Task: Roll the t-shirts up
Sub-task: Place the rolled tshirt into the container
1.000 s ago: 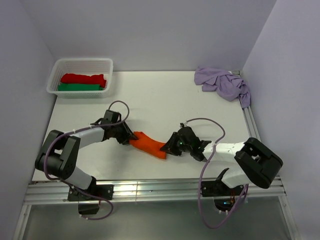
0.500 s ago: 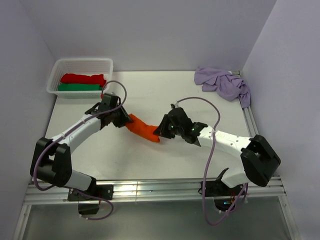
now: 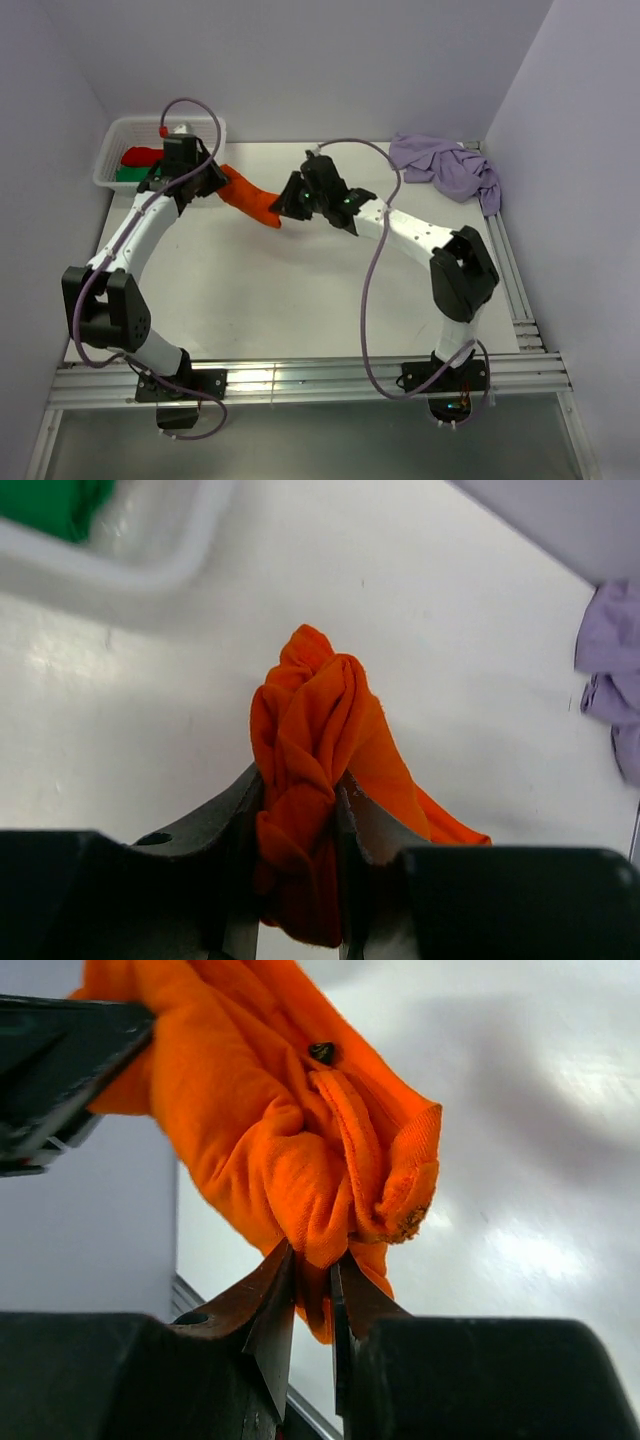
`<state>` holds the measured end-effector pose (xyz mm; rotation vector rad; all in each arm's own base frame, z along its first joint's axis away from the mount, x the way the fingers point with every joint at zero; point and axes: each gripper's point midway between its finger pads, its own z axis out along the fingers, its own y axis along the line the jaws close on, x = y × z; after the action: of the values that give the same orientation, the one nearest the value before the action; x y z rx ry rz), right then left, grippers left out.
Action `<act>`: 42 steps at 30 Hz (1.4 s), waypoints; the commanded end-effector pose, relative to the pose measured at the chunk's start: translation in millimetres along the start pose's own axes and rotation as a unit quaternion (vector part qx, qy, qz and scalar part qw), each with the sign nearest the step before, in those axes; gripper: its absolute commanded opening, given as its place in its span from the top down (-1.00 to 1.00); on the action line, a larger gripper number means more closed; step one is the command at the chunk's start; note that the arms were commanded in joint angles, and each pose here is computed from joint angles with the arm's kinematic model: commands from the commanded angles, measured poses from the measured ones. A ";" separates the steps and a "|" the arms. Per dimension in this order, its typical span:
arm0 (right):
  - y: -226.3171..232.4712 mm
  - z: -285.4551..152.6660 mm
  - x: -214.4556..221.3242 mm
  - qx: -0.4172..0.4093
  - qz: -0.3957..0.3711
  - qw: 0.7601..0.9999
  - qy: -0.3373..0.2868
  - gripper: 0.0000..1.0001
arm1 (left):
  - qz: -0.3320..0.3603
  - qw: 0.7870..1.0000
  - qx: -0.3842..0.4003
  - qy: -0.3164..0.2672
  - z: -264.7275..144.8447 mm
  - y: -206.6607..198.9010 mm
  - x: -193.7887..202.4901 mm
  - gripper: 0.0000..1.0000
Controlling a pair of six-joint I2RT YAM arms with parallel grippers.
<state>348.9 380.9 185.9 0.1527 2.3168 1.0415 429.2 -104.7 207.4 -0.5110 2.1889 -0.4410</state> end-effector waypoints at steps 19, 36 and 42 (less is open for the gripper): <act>82.8 125.9 -83.3 -0.170 0.051 0.984 -0.009 1.00 | -0.036 0.987 0.066 -0.141 136.7 72.5 -165.4 0.99; 94.2 108.4 -90.0 -0.177 0.040 0.983 -0.021 1.00 | -0.094 0.994 0.047 0.024 181.1 102.5 -49.7 0.99; 99.0 75.0 -92.2 -0.174 0.023 0.984 -0.034 1.00 | -0.094 0.992 0.059 0.066 164.7 78.0 8.3 0.99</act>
<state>477.9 470.3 181.1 0.2204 2.1697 1.3352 583.0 -25.8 123.0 -0.6116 2.0287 -0.7186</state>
